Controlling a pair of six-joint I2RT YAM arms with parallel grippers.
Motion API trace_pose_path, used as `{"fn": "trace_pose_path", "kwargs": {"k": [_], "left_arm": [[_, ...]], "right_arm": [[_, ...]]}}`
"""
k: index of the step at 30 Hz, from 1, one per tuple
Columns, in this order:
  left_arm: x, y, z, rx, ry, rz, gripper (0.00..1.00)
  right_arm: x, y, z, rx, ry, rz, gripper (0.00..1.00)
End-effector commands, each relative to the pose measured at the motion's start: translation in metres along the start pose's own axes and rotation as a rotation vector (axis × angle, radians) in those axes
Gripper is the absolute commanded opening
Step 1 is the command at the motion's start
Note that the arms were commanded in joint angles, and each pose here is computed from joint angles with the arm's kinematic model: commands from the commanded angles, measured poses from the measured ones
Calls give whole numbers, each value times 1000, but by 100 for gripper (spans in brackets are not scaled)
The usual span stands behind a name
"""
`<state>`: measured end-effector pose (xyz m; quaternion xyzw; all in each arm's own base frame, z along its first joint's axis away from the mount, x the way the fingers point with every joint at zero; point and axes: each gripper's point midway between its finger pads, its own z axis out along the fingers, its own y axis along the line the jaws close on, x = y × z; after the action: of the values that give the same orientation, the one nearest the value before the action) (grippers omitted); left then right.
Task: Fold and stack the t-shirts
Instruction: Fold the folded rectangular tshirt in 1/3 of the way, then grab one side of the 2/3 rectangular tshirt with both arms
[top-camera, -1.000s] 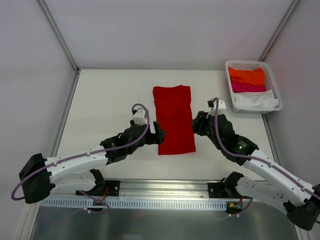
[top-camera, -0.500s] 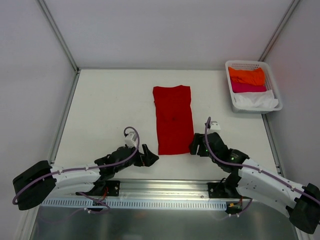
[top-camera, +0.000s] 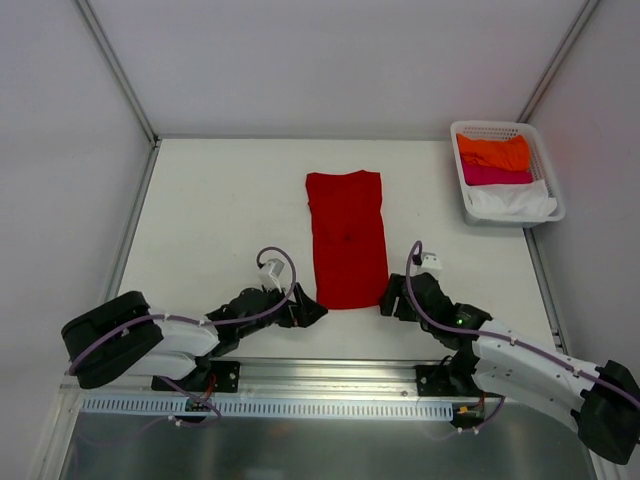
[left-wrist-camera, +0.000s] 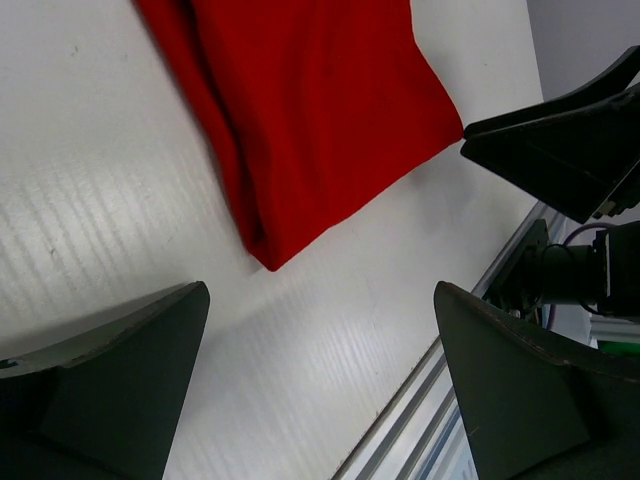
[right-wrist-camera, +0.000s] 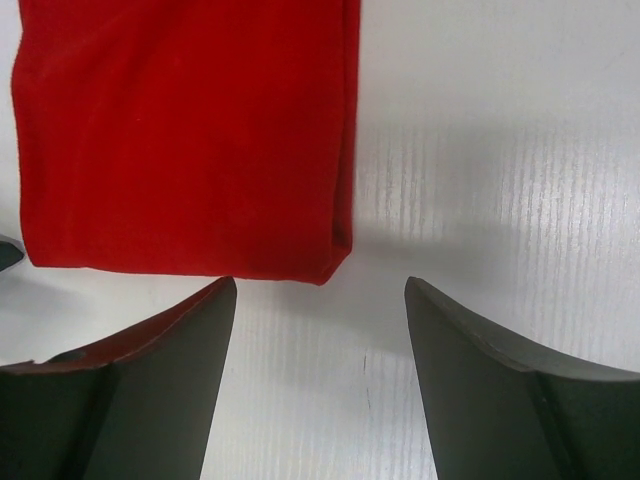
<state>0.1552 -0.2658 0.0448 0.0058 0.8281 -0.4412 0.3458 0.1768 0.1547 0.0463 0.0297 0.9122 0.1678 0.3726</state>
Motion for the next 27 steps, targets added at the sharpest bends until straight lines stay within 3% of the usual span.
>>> {"fn": "trace_pose_path", "kwargs": {"k": [1,21,27], "left_arm": [[2,-9,9,54,25,-19,99],[-5,0,18,-41,28,32,99],[-7,2,20,-58,31,40,94]], "right_arm": [[-3,2,5,8,-28,42,72],[10,17,37,-6,16,33,73],[7,22,36,-11,19,24,73]]}}
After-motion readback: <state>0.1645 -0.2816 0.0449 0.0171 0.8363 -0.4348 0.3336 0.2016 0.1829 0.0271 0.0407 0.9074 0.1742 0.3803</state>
